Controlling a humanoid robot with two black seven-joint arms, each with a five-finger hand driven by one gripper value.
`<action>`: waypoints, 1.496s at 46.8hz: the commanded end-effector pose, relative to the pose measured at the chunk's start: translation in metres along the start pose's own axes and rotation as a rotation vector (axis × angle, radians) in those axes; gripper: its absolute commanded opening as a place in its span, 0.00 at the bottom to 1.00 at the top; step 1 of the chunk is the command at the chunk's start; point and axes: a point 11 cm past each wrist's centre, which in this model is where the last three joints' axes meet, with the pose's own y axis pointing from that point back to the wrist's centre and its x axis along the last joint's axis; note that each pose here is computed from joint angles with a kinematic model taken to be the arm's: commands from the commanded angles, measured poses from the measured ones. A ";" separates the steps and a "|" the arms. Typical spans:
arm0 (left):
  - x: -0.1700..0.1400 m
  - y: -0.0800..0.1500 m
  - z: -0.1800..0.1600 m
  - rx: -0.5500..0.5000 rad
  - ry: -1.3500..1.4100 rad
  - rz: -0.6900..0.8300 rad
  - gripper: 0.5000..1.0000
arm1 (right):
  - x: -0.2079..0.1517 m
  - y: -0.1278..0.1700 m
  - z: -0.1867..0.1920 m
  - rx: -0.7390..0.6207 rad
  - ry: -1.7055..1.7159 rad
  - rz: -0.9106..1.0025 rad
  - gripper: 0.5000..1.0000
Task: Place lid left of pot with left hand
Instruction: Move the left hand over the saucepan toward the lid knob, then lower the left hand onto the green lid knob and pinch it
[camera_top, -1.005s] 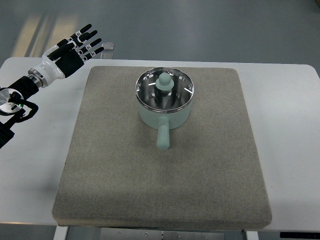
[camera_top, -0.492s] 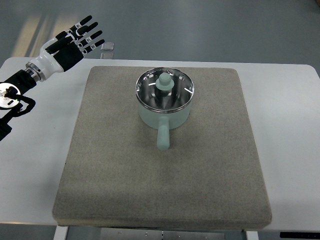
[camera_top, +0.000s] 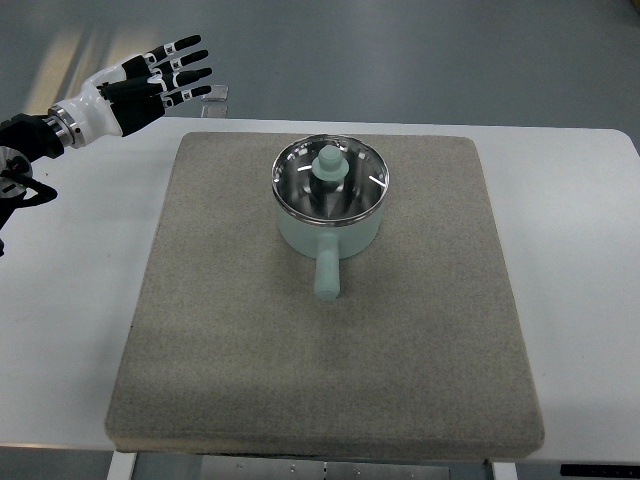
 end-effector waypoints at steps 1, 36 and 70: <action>-0.003 -0.002 0.004 -0.013 -0.087 -0.014 0.99 | 0.000 0.000 0.000 0.001 0.000 0.000 0.84; -0.070 -0.043 0.074 0.133 -0.858 -0.257 0.99 | 0.000 0.000 0.000 0.001 0.000 0.000 0.84; -0.148 -0.056 0.087 0.243 -1.540 -0.484 0.98 | 0.000 0.000 0.000 0.001 0.000 0.000 0.84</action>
